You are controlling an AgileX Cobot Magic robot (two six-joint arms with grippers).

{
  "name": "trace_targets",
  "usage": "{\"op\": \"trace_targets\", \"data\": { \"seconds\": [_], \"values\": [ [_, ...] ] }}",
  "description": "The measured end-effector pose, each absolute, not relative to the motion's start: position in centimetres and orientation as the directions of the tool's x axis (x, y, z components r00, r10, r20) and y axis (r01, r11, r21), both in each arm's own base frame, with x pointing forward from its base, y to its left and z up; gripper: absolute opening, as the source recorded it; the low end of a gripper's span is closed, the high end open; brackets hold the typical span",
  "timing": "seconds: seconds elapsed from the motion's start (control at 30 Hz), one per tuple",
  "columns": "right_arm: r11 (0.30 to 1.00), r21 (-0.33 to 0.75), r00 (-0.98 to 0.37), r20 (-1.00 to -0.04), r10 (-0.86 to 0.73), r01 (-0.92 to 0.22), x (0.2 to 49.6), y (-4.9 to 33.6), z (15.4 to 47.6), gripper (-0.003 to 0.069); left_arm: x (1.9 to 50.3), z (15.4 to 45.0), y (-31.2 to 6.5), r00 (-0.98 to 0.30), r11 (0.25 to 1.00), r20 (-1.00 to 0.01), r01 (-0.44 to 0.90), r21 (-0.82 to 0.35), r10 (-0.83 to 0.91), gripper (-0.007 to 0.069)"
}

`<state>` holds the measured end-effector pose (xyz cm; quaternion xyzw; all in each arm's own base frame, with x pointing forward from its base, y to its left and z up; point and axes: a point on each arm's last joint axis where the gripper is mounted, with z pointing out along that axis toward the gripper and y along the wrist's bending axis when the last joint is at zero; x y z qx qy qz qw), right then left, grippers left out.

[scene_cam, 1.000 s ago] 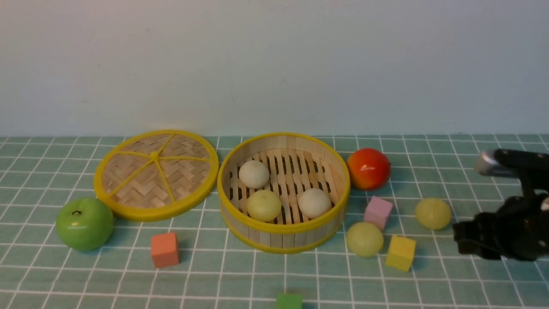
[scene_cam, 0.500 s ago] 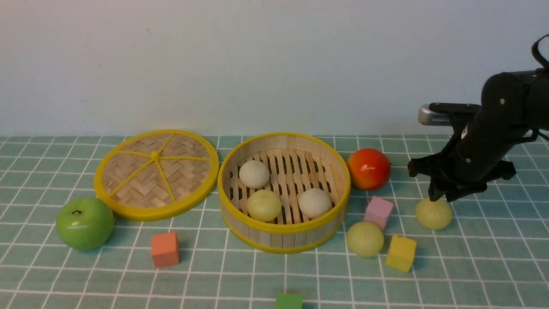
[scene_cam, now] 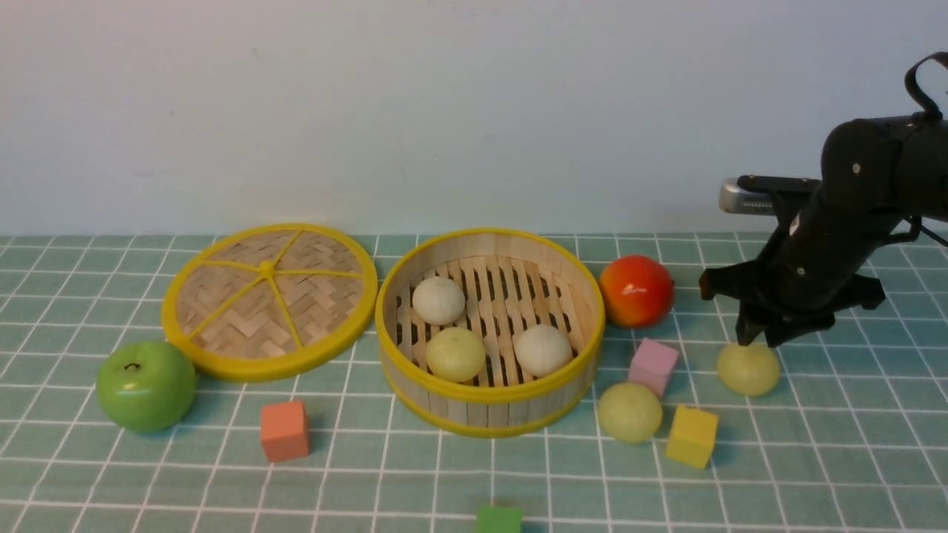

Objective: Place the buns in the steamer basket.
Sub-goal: Use the right arm to grab a steamed stuffed bun, then use the right arm to put the steamed stuffed bun into the steamer

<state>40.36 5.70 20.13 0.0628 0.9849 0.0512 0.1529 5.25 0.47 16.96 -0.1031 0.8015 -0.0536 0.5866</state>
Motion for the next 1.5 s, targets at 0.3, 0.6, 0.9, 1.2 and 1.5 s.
{"op": "trace_targets", "data": {
  "seconds": [0.3,0.6,0.9,1.2,1.5],
  "values": [
    [0.987,0.109,-0.960,-0.242,0.140,0.117,40.7,5.8,18.0,0.0225,5.3,17.0,0.5,-0.290,0.973,-0.929,-0.102,-0.207,-0.228,0.0024],
    [0.988,0.103,-0.960,-0.245,0.135,0.113,40.6,5.7,18.1,0.0009,5.3,17.0,0.5,-0.290,0.973,-0.929,-0.102,-0.207,-0.228,0.0025],
    [0.978,0.202,-0.909,-0.395,0.133,0.055,41.8,7.1,25.4,0.0006,5.3,17.0,0.5,-0.290,0.973,-0.929,-0.102,-0.207,-0.228,0.0036],
    [0.900,0.363,-0.794,-0.607,0.034,-0.239,42.7,15.0,30.2,0.0006,5.3,17.0,0.5,-0.290,0.973,-0.930,-0.102,-0.206,-0.227,0.0039],
    [0.892,0.365,-0.845,-0.534,-0.035,-0.267,44.3,17.9,23.7,0.0006,5.3,17.0,0.5,-0.290,0.974,-0.930,-0.103,-0.204,-0.225,0.0041]
  ]
}}
